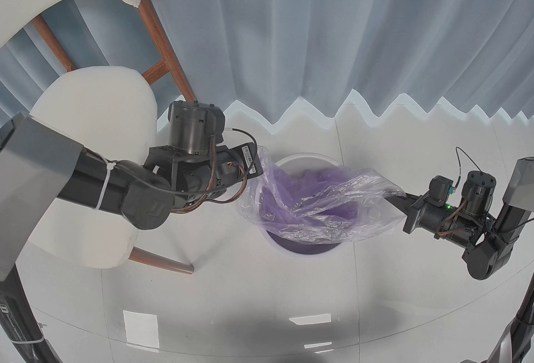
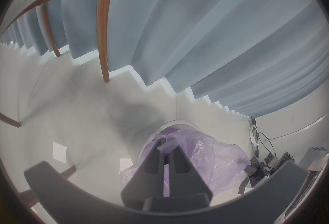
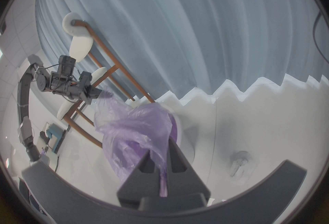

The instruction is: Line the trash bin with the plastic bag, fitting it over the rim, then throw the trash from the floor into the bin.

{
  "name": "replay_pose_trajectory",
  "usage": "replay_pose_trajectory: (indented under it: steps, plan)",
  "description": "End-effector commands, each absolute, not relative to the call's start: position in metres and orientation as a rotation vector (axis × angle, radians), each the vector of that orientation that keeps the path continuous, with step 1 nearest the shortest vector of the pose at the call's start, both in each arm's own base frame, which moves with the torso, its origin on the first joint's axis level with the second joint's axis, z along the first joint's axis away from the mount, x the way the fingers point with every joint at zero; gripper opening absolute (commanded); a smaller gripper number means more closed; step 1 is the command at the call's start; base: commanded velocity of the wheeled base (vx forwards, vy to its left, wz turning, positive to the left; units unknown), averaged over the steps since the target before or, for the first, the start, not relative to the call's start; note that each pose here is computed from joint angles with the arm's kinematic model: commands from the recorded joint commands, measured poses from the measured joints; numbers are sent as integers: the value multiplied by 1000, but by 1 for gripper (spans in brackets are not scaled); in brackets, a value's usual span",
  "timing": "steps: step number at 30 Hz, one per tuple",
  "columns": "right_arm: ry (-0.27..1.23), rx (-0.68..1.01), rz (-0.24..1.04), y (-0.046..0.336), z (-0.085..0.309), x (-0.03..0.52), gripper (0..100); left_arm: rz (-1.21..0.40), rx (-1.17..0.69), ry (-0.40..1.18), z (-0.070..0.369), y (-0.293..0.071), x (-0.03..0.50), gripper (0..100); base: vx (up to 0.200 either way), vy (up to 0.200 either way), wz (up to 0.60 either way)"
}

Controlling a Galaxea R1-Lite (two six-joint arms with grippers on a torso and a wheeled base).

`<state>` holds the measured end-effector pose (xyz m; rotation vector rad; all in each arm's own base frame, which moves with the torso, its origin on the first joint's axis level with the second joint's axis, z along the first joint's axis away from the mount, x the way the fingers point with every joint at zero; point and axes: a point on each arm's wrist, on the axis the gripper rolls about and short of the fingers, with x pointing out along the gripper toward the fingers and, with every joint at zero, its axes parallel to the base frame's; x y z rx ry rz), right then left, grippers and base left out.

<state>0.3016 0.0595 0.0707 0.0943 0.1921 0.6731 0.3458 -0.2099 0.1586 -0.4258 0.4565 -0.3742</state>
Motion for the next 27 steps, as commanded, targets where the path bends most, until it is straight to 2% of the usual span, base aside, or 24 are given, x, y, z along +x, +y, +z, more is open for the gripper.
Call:
replay_pose_trajectory:
  steps: [1,8,15,20,27]
  plan:
    - [174,154,643,60,73,332,0,-343,-465,492,167,-217,368,0,0,0,0]
    - [167,173,596,48,103,374,0,-299,-492,547,195,-222,397,0,0,0,0]
    - [182,191,516,37,114,402,0,-249,-489,595,191,-223,417,0,0,0,0]
    - [210,196,481,34,112,414,0,-206,-457,696,177,-226,421,0,0,0,0]
    - [260,203,479,36,93,417,0,-107,-384,831,135,-226,427,0,0,0,0]
